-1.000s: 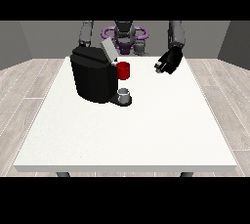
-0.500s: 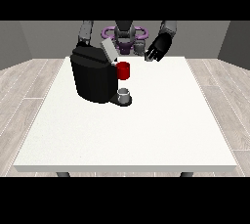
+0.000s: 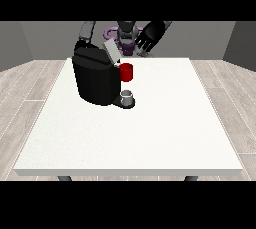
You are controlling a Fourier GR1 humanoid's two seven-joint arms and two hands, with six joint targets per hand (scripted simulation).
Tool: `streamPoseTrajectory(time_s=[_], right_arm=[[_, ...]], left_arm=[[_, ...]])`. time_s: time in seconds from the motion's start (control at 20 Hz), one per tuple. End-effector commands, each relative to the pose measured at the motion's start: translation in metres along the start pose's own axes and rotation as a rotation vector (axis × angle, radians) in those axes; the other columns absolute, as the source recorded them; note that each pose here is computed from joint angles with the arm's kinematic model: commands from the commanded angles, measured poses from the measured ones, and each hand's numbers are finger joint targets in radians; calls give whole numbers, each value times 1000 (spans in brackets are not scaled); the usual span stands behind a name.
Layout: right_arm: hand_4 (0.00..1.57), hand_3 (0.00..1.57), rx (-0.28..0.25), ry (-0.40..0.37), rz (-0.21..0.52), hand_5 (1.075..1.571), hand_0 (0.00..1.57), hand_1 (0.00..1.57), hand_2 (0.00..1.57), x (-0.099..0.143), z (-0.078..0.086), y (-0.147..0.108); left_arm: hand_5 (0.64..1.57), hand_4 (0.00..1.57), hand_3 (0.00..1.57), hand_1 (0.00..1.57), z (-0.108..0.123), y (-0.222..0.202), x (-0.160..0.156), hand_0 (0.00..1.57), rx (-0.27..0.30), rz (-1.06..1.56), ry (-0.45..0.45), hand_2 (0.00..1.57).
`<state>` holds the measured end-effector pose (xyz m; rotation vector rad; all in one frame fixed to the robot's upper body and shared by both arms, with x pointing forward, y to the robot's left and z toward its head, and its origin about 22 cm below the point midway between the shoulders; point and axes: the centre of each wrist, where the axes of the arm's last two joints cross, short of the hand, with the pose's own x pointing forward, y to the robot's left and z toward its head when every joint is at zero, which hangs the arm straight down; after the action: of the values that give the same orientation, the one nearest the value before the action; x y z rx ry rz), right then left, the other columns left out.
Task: Insert the coffee pod into the coffee machine and close the lid
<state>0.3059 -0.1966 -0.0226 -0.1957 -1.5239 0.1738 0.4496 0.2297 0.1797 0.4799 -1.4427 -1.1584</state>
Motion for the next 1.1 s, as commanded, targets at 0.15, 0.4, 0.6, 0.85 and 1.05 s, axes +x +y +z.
streamPoseTrajectory(time_s=[0.15,0.4,0.6,0.85,1.05], right_arm=[[0,0,-23,-115,-7,1571,0,0,0,42,-20,0],[37,0,-39,-148,37,1571,0,0,0,62,-28,-28],[178,0,-20,-185,-3,1571,0,0,0,77,-29,-27],[0,0,-36,-195,13,1571,0,0,0,90,-40,-18],[100,0,-67,-198,-13,1571,0,0,0,75,-31,-2]], left_arm=[[1571,479,1266,1174,1,47,26,1174,87,-23,-22,1254],[1571,475,1238,1222,12,65,12,1222,138,-36,6,1288],[1571,478,1261,1290,21,87,6,1290,176,-49,16,1319],[1571,471,1227,1188,11,90,33,1188,158,-56,-14,1266],[1571,464,1229,1195,9,88,34,1195,165,-70,-2,1260]])
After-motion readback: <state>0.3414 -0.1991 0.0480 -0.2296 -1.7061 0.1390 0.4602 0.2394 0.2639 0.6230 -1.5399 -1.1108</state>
